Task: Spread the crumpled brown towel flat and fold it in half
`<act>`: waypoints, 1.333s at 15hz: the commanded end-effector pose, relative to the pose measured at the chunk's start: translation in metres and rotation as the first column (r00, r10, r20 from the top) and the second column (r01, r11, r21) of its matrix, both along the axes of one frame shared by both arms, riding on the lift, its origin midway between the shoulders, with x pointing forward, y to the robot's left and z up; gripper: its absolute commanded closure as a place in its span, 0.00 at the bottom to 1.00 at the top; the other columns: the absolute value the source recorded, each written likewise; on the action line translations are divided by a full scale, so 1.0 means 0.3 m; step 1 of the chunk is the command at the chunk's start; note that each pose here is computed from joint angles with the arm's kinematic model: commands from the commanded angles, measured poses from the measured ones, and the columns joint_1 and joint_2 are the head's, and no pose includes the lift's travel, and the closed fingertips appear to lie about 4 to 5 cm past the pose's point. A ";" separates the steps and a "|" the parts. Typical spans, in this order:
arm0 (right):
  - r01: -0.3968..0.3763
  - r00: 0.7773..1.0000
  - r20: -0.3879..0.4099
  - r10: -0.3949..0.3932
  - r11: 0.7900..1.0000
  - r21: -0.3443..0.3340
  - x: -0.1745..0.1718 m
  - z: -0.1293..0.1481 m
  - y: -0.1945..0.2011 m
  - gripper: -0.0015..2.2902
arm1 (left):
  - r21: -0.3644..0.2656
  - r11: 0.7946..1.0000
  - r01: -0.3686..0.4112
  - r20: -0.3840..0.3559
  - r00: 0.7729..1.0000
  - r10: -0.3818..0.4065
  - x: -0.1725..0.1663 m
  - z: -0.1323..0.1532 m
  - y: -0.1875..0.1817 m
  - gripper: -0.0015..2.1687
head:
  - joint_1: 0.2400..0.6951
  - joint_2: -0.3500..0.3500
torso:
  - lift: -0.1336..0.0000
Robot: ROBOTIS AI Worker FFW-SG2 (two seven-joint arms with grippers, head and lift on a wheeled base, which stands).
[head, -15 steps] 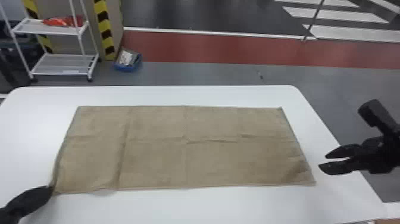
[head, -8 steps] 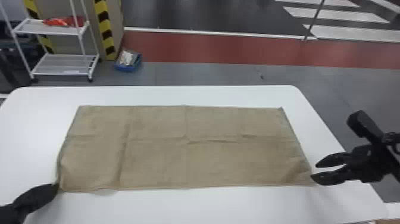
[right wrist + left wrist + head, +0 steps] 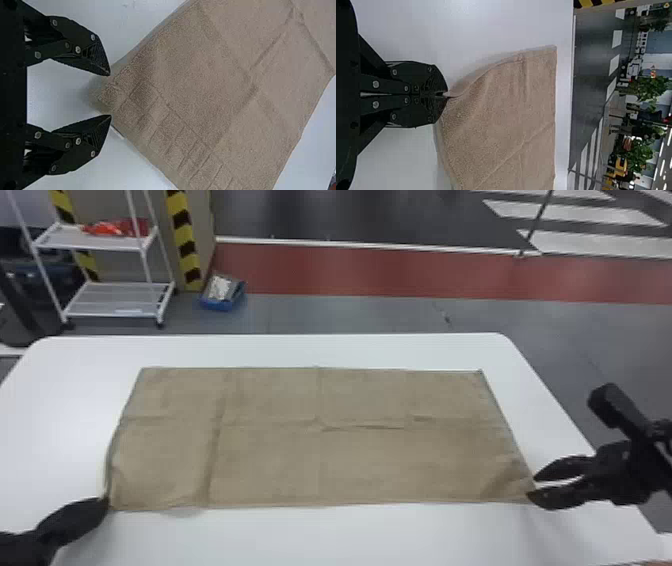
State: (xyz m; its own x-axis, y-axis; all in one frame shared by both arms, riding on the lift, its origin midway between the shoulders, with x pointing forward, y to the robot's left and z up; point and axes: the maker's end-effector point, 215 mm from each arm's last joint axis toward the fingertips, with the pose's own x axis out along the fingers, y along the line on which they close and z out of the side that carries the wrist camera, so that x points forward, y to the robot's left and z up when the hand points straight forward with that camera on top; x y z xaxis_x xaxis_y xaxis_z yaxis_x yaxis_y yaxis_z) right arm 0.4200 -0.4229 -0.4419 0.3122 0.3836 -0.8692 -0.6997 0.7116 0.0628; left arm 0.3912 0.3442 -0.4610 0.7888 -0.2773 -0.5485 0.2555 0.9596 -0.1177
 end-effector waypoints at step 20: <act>-0.064 0.949 0.313 0.051 0.997 0.033 0.135 0.325 -0.008 0.58 | 0.095 0.995 -0.038 0.084 0.996 0.030 0.013 0.366 -0.032 0.66 | 1.00 0.34 | 0.07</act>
